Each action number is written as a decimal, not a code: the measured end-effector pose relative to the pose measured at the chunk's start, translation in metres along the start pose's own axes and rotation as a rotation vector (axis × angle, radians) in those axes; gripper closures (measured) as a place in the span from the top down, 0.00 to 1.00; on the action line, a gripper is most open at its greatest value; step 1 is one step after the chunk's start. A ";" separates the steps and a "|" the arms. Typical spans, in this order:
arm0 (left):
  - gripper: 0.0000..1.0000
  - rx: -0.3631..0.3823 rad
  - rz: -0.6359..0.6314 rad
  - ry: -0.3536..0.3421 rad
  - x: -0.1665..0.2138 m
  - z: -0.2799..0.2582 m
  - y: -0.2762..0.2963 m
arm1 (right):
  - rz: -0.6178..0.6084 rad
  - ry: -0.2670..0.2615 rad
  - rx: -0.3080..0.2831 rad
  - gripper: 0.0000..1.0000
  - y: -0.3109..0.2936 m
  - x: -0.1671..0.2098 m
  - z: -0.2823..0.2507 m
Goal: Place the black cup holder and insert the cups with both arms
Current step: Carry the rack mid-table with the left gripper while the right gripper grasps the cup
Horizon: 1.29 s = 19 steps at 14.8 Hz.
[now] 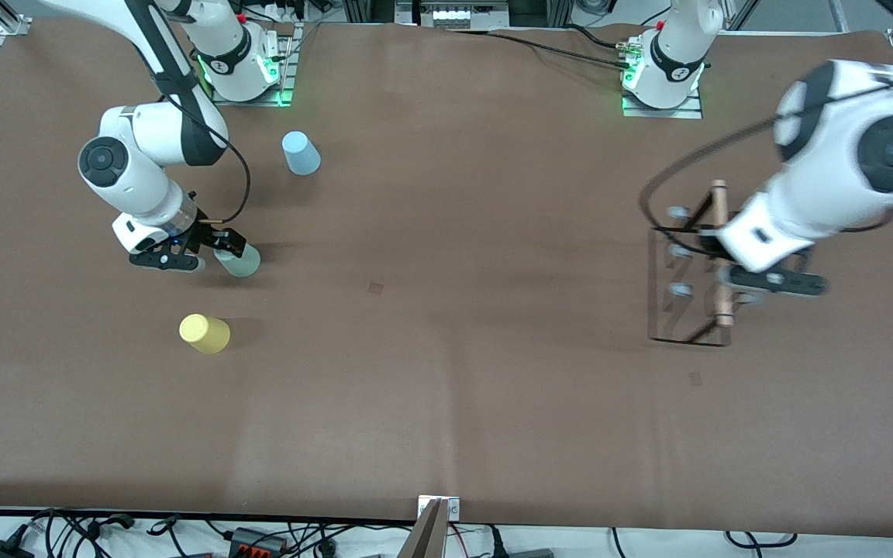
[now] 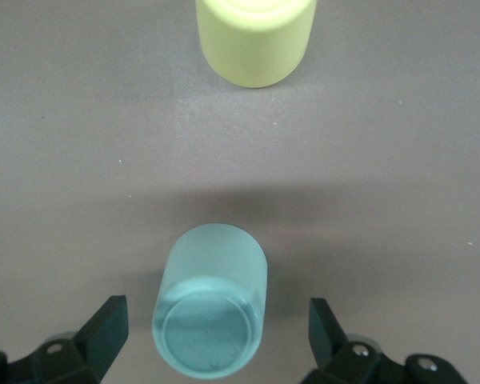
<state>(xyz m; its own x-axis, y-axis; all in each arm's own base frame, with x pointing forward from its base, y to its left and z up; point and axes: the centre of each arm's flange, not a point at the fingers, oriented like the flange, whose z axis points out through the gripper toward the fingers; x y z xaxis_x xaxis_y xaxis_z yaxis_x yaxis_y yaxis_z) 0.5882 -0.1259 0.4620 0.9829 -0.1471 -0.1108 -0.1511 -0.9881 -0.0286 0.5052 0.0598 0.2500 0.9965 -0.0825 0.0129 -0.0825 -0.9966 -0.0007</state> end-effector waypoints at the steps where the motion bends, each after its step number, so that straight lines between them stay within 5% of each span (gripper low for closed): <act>1: 0.16 -0.007 0.005 -0.004 0.002 0.003 0.028 | -0.003 0.000 0.000 1.00 -0.002 0.000 0.003; 9: 0.16 -0.081 -0.069 -0.031 0.027 0.064 0.236 | -0.011 -0.039 -0.008 1.00 -0.004 -0.013 0.021; 19: 0.16 -0.145 -0.232 -0.002 0.011 0.107 0.338 | 0.009 -0.042 -0.009 1.00 -0.004 -0.015 0.023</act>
<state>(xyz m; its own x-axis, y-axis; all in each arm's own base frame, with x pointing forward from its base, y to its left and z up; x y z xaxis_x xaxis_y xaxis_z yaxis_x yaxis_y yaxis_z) 0.5369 -0.4572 0.3443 0.9892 0.0837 -0.1199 0.0947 -0.9915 0.0895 0.4911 0.0653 0.2271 0.9954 -0.0916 -0.0294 -0.0914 -0.9958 0.0085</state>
